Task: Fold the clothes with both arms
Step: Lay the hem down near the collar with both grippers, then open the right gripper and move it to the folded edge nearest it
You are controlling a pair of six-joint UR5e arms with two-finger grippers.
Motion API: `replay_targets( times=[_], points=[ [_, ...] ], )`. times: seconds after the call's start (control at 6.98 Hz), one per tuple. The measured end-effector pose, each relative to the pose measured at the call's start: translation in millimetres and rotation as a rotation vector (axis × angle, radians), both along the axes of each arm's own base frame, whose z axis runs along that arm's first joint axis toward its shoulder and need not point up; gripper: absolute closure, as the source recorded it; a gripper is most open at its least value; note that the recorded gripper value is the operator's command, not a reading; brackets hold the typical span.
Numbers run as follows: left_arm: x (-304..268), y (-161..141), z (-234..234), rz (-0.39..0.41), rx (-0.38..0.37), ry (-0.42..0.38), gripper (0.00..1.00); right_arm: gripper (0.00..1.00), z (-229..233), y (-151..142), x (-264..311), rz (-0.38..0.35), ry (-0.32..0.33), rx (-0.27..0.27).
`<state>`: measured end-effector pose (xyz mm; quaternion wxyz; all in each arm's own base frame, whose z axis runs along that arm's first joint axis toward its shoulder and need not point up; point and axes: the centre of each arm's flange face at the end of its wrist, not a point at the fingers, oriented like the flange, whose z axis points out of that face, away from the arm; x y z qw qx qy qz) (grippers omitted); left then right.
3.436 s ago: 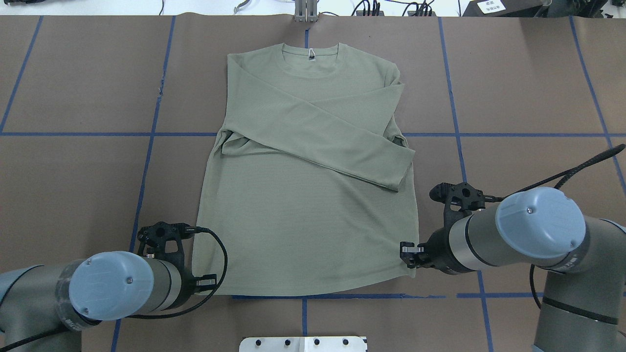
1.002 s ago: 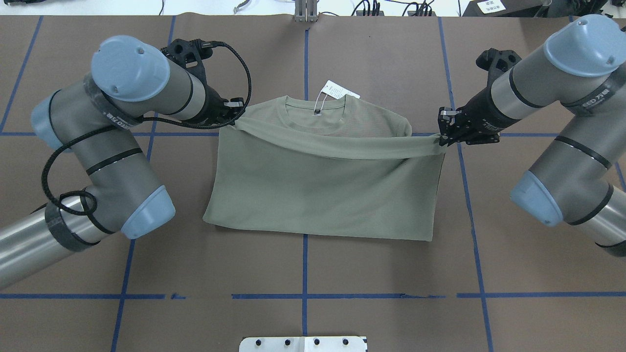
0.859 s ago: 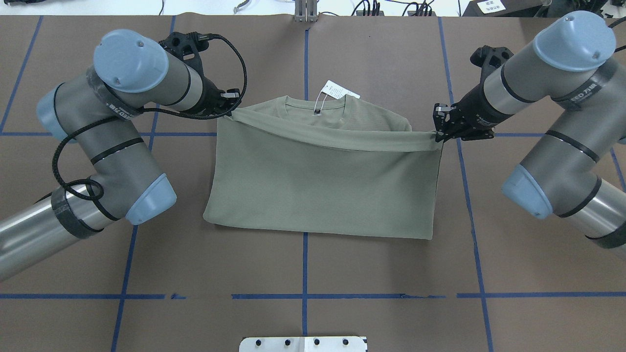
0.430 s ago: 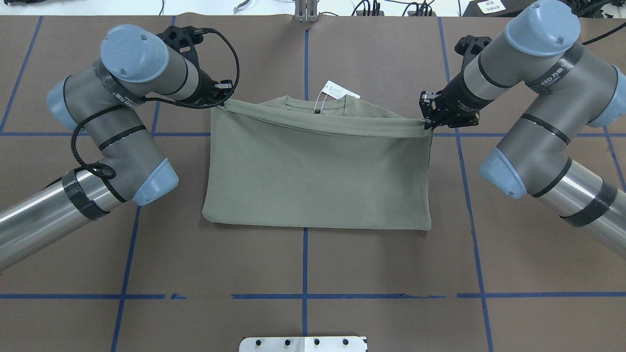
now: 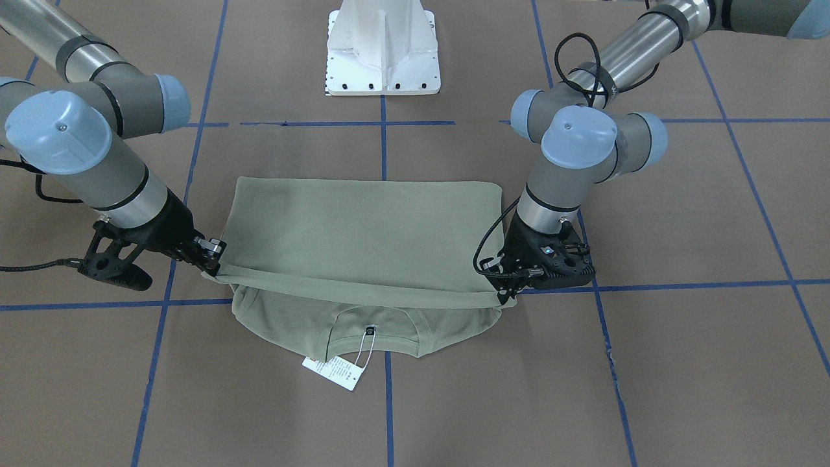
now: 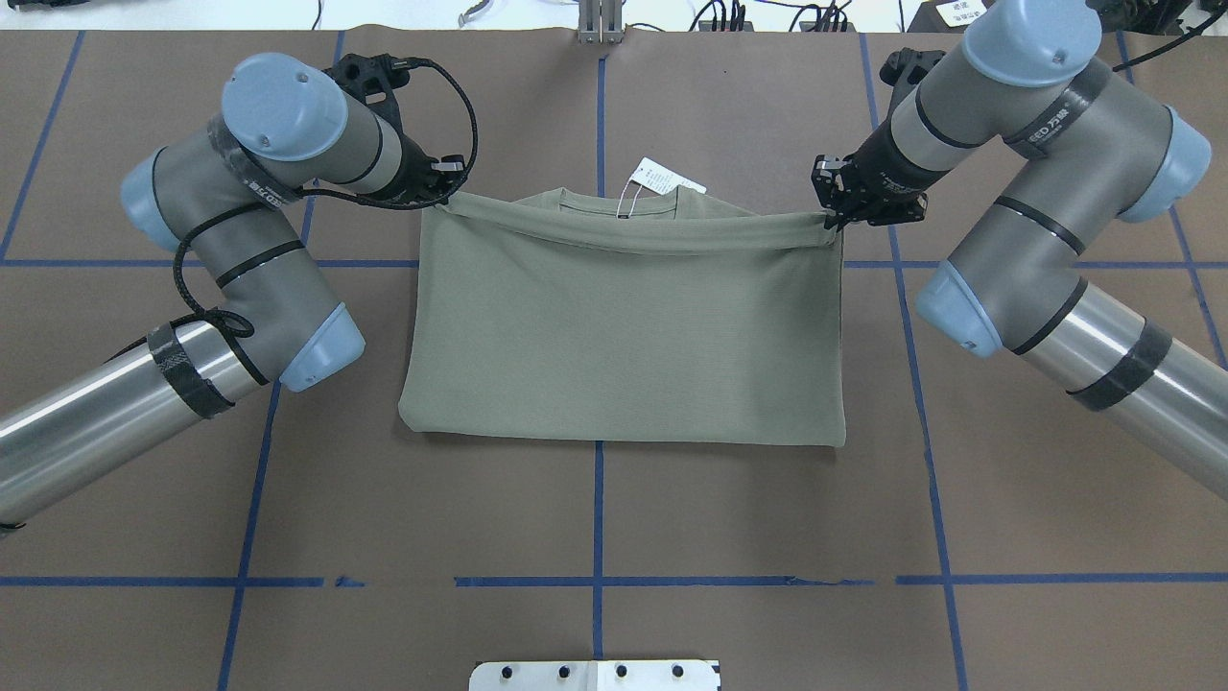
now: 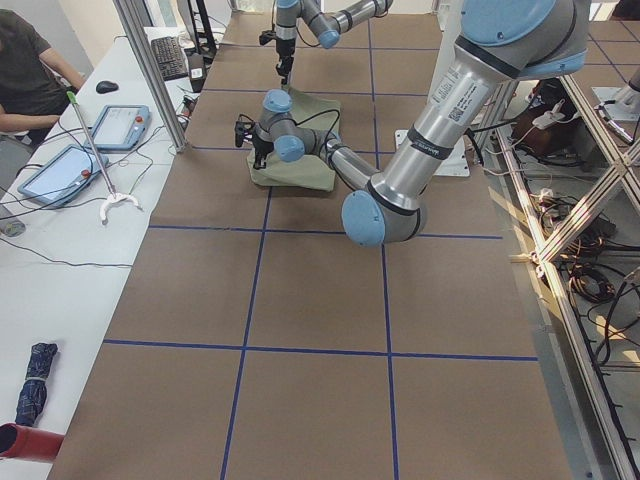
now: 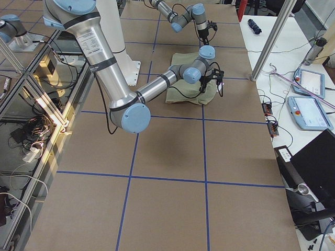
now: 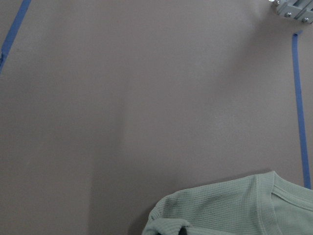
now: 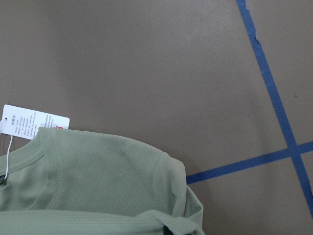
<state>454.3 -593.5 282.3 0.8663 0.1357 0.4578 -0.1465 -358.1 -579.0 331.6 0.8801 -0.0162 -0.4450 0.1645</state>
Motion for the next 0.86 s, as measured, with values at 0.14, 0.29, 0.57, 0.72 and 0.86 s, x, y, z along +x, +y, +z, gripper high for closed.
replay_targets(
  times=[0.14,0.29,0.57,0.72,0.86],
  points=[
    [1.7,-1.7,0.4,-0.001,-0.002,0.0,1.0,1.0,7.2,-6.3,-4.9,0.0,-0.004,0.006],
    [3.4,-3.4,1.7,-0.001,-0.003,0.0,1.0,1.0,13.9,-10.0,-8.8,-0.001,-0.007,0.01],
    [5.9,-6.1,6.0,-0.002,0.0,0.002,1.0,1.0,19.0,-12.1,-12.5,-0.002,-0.008,0.008],
    [5.9,-6.9,6.9,-0.003,0.001,0.002,1.0,0.7,18.8,-12.1,-13.1,-0.002,-0.009,0.009],
    [6.0,-7.2,6.8,-0.003,0.002,0.002,0.27,0.01,18.5,-12.0,-13.4,-0.001,-0.01,0.008]
  ],
)
